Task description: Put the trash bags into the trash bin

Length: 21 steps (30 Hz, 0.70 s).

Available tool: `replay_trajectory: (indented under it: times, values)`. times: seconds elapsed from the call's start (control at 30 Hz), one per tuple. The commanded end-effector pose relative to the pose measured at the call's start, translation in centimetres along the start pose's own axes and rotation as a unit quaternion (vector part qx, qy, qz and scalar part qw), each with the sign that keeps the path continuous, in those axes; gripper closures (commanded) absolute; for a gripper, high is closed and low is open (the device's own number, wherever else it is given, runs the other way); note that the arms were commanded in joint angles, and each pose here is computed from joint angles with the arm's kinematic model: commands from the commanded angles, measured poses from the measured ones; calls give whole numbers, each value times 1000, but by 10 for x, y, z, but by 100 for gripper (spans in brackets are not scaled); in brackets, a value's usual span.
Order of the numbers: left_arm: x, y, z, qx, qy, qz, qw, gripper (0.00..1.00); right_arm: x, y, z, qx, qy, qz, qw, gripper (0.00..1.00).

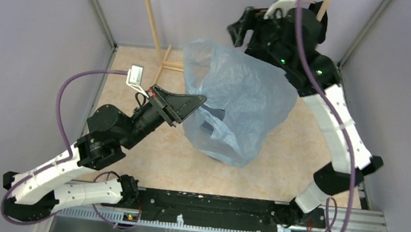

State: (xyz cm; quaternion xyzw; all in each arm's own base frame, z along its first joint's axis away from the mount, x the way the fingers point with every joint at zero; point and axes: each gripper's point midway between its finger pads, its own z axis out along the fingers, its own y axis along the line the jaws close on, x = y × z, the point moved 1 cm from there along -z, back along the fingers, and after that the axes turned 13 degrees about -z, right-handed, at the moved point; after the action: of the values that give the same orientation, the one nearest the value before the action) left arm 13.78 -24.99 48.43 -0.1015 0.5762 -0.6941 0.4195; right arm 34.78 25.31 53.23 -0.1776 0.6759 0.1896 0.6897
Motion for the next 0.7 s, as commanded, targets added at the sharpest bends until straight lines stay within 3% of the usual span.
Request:
replay_trajectory:
  times: [0.0,0.23,0.47,0.67]
  values:
    - [-19,7,-7,-44,-30,53,997,100,68,31,24,-87,104,15,991,23]
    - [-39,16,-22,-86,-56,112,988,100,147,43,3,-124,195,28,973,34]
    - [-57,27,-31,-117,-97,146,978,100,201,51,-21,-138,241,38,960,41]
    - [-53,29,-18,-123,-89,159,976,100,240,62,-8,-134,265,2,955,41]
